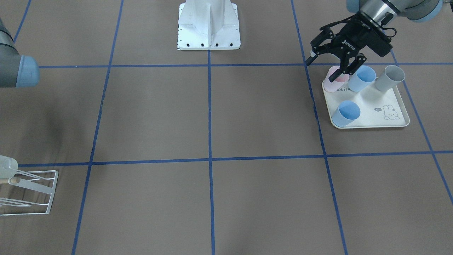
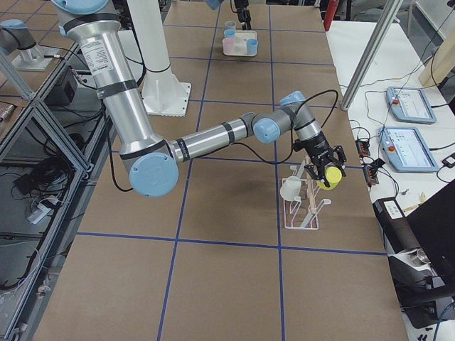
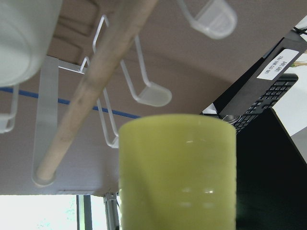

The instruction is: Transfer IKEA cup to right arm and place on rack

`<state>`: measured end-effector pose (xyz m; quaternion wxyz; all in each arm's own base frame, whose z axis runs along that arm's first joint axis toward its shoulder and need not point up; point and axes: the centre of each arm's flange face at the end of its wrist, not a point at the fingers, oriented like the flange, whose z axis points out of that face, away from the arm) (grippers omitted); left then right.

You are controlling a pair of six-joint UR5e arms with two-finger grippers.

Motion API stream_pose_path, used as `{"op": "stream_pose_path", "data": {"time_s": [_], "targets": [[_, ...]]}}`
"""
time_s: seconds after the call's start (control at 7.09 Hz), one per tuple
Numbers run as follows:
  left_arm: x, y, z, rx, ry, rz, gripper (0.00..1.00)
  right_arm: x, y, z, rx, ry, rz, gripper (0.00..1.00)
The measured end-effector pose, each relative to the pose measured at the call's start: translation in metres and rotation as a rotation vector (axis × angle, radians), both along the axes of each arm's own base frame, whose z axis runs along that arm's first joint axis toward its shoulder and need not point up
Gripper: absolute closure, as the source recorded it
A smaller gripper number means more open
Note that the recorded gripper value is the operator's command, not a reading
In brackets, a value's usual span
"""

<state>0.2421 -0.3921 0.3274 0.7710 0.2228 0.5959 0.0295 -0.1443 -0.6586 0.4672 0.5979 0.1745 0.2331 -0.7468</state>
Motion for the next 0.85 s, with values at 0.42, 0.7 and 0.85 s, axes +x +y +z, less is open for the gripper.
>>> {"op": "stream_pose_path", "data": {"time_s": [0.42, 0.7, 0.85], "targets": [[0.001, 0.0, 0.001, -0.002, -0.002, 0.002, 0.0, -0.011, -0.007, 0.021, 0.037, 0.0, 0.004, 0.91], [0.002, 0.0, 0.002, -0.003, -0.002, 0.005, 0.0, -0.018, -0.007, 0.027, 0.044, -0.005, 0.001, 0.9], [0.003, 0.0, 0.001, -0.002, -0.001, 0.006, 0.0, -0.022, -0.006, 0.028, 0.045, -0.008, -0.001, 0.9]]}}
